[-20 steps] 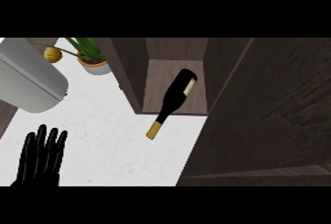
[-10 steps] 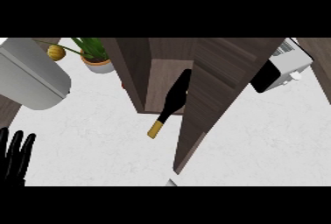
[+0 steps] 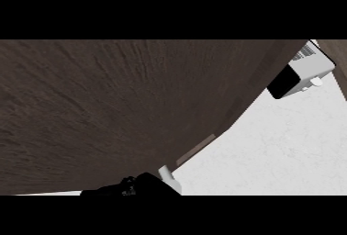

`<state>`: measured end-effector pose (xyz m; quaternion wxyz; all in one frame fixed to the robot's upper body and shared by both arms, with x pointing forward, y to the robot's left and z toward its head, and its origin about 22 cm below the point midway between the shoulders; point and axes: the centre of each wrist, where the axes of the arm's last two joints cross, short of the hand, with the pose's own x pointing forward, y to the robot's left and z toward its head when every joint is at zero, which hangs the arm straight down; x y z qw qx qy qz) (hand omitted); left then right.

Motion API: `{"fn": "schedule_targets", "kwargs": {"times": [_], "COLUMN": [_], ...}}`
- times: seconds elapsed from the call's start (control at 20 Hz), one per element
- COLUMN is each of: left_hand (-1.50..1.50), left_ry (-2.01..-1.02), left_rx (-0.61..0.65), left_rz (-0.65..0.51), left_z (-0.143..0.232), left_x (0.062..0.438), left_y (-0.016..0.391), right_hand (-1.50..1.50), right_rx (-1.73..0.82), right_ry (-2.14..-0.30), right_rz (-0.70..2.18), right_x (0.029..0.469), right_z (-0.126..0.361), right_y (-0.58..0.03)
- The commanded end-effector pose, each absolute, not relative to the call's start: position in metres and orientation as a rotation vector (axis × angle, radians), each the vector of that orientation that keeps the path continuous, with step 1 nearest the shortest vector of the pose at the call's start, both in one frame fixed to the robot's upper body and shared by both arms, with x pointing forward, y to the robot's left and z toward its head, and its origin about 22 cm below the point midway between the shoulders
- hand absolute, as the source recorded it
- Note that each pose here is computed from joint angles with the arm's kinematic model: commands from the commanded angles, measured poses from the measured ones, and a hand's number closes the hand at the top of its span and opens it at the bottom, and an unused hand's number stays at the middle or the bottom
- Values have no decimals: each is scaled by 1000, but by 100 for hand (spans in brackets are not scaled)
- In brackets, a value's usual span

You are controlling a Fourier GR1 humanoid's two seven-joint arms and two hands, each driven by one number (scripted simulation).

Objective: Pick up the wine, place it into the cabinet and close the cabinet

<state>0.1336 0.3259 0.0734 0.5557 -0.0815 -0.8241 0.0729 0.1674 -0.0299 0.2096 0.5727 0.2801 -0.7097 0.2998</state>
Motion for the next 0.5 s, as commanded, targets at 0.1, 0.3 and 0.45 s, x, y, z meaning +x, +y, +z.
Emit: {"fn": "schedule_targets", "kwargs": {"times": [0.1,0.3,0.45], "left_hand": [-150,-150,-150], "left_ry": [-1968,-1948,-1964], "left_rx": [-208,-223,-220], "left_rz": [179,165,185], "left_z": [82,86,98], "left_x": [143,137,145], "left_y": [343,351,354], "right_hand": [150,150,150], "right_rx": [605,571,588], "right_ry": [-1674,-1666,-1650], "right_rz": [720,715,726], "right_x": [212,251,276], "right_z": [251,257,286], "right_y": [19,42,48]}}
